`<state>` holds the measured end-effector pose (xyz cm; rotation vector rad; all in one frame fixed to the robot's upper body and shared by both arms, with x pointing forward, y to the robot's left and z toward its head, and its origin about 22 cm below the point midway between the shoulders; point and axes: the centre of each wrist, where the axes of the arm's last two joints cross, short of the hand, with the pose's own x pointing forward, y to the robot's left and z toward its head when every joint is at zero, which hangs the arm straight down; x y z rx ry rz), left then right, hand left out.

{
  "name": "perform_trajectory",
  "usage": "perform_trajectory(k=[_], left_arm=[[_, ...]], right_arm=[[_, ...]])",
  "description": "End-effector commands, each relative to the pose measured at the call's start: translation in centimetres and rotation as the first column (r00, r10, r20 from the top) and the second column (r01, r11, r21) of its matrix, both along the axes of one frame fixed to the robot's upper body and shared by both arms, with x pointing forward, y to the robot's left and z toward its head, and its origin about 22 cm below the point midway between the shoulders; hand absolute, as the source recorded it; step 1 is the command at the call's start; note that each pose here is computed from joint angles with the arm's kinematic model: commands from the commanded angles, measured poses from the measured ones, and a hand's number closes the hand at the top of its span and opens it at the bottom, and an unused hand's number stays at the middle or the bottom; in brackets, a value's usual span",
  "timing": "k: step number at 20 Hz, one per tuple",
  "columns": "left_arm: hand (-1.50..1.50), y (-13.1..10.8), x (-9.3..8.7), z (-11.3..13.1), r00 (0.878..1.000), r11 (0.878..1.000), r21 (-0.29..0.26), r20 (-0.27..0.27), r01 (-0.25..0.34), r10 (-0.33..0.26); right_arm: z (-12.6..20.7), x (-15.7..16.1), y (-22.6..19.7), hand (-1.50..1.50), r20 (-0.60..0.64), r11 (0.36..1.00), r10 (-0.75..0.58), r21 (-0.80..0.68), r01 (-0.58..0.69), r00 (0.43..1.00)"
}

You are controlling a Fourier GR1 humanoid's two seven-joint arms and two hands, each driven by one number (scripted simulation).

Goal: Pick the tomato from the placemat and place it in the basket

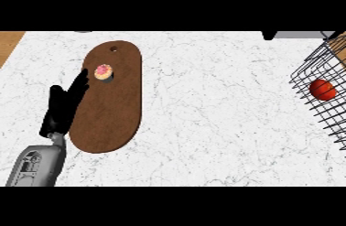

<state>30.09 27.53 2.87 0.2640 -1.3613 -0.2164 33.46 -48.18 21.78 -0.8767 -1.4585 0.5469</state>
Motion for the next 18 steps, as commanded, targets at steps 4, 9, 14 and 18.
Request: perform_trajectory(k=[4, 9, 14, 18], left_arm=[[0.0, -0.3, -1.3, -0.1, 1.0, 1.0, 0.003, -0.006, -0.016, 0.016], [0.0, 1.1, -1.2, -1.0, 1.0, 1.0, 0.02, -0.01, 0.003, -0.003], [0.0, -0.1, -1.3, 0.2, 1.0, 1.0, -0.012, 0.013, -0.003, 0.003], [0.0, 0.9, -2.0, 0.0, 1.0, 1.0, -0.002, 0.014, 0.005, -0.005]], right_arm=[[1.2, -1.6, -3.2, -1.5, 0.212, 0.978, -0.176, 0.151, 0.146, 0.961], [3.1, -5.5, -8.0, -1.5, 0.17, 0.941, -0.297, 0.217, 0.259, 0.94], [3.9, -10.2, -12.6, -1.5, 0.152, 0.895, -0.376, 0.317, 0.315, 0.914], [1.9, -15.0, -15.6, -1.5, 0.17, 0.884, -0.389, 0.345, 0.316, 0.905]])
